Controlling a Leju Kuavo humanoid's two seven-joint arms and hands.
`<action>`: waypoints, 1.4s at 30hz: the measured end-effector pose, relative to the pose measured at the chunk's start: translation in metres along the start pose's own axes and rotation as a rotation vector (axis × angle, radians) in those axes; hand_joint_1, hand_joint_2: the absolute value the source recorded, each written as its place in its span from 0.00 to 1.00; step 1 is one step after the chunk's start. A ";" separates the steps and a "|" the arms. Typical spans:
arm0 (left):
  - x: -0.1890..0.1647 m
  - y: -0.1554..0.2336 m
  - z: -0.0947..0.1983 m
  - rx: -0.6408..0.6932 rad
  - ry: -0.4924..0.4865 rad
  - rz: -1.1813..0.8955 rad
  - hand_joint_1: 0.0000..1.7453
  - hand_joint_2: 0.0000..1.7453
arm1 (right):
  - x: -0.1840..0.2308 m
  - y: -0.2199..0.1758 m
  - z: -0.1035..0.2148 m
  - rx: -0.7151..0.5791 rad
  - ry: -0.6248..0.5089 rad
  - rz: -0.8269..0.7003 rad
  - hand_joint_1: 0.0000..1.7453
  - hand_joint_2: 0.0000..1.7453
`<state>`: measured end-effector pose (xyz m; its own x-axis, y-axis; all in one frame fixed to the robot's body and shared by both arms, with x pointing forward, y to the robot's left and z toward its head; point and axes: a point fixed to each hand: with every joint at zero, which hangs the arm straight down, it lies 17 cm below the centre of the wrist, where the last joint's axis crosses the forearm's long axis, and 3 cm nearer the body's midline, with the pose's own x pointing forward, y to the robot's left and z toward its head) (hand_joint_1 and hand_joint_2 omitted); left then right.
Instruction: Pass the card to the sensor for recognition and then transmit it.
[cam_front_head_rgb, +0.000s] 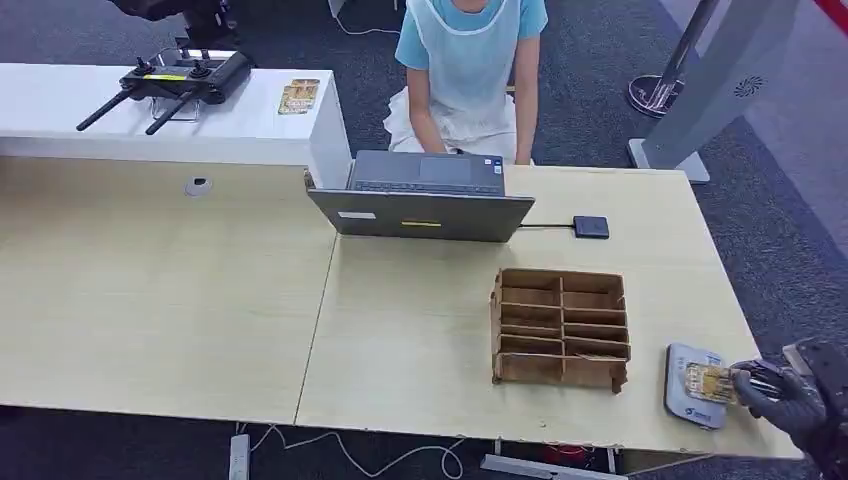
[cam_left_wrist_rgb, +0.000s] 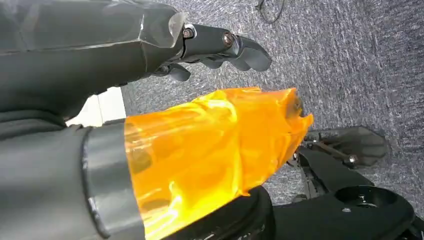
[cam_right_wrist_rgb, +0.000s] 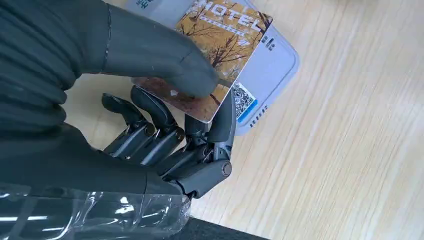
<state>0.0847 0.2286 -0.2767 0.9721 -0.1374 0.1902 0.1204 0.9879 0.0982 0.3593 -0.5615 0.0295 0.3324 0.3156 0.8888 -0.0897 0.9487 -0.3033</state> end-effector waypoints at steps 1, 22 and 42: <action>0.000 0.000 0.000 0.000 0.000 0.001 0.00 0.00 | -0.001 -0.001 -0.001 -0.006 0.005 0.014 1.00 1.00; -0.001 -0.003 0.000 -0.007 0.002 0.008 0.00 0.00 | -0.013 0.002 -0.015 -0.035 0.035 0.086 1.00 1.00; -0.001 -0.001 0.000 0.001 0.007 0.043 0.00 0.00 | 0.158 -0.057 -0.015 -0.097 -0.310 0.153 1.00 1.00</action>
<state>0.0831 0.2277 -0.2769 0.9778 -0.0942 0.1873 0.0782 0.9928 0.0906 0.4313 -0.5657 0.1817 0.0199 0.4592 0.8881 -0.0214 0.8883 -0.4588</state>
